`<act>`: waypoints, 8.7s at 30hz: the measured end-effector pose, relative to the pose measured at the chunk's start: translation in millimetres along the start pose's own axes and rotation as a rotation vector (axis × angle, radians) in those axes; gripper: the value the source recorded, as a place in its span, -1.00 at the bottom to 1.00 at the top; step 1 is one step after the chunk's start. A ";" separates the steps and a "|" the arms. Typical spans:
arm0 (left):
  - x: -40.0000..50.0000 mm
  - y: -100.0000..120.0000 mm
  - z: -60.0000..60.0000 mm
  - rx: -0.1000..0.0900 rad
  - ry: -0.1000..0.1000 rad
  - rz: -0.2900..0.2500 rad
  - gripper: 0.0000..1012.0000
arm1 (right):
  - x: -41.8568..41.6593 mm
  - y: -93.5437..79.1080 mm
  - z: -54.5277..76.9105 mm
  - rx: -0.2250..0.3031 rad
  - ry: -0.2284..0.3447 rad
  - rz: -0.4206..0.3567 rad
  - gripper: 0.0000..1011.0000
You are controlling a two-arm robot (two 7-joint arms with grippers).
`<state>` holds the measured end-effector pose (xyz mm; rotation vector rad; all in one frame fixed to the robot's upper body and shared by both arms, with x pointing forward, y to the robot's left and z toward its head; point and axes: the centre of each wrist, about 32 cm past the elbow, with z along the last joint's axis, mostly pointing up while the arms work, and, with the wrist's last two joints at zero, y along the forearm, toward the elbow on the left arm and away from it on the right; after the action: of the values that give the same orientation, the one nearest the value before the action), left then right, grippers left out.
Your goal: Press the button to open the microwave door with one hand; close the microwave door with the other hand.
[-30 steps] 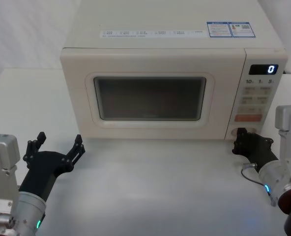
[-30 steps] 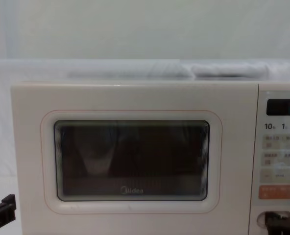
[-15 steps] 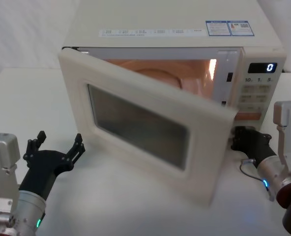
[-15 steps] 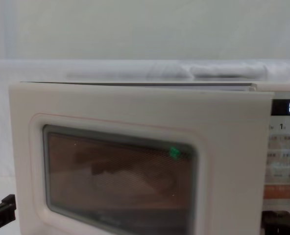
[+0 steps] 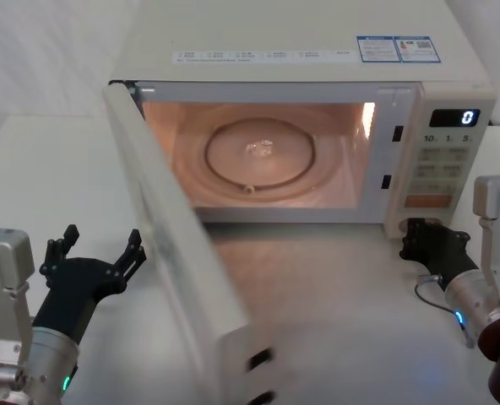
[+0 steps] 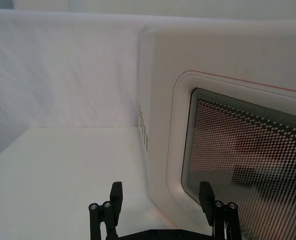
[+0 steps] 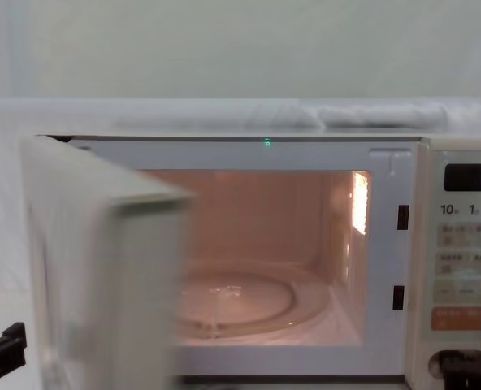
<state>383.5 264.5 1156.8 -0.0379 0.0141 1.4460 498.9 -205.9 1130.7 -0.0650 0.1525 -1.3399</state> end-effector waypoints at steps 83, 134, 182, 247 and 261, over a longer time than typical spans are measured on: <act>0.0 0.0 0.0 0.000 0.000 0.000 0.98 | 26.7 -107.3 41.7 0.101 -0.086 0.003 -1.00; 0.0 0.0 0.0 0.000 0.000 0.000 0.98 | 35.3 -107.3 45.8 0.105 -0.095 0.005 0.75; 0.0 0.0 0.0 0.000 0.000 0.000 0.98 | 35.3 -107.3 45.8 0.105 -0.095 0.005 0.98; 0.0 0.0 0.0 0.000 0.000 0.000 -1.00 | 35.3 -107.3 45.8 0.105 -0.095 0.005 0.98; 0.0 0.0 0.0 0.000 0.000 0.000 -1.00 | 35.3 -107.3 45.8 0.105 -0.095 0.005 0.98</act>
<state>383.5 264.5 1156.8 -0.0379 0.0141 1.4460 410.0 -266.7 1187.9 -0.0391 0.0020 -1.3352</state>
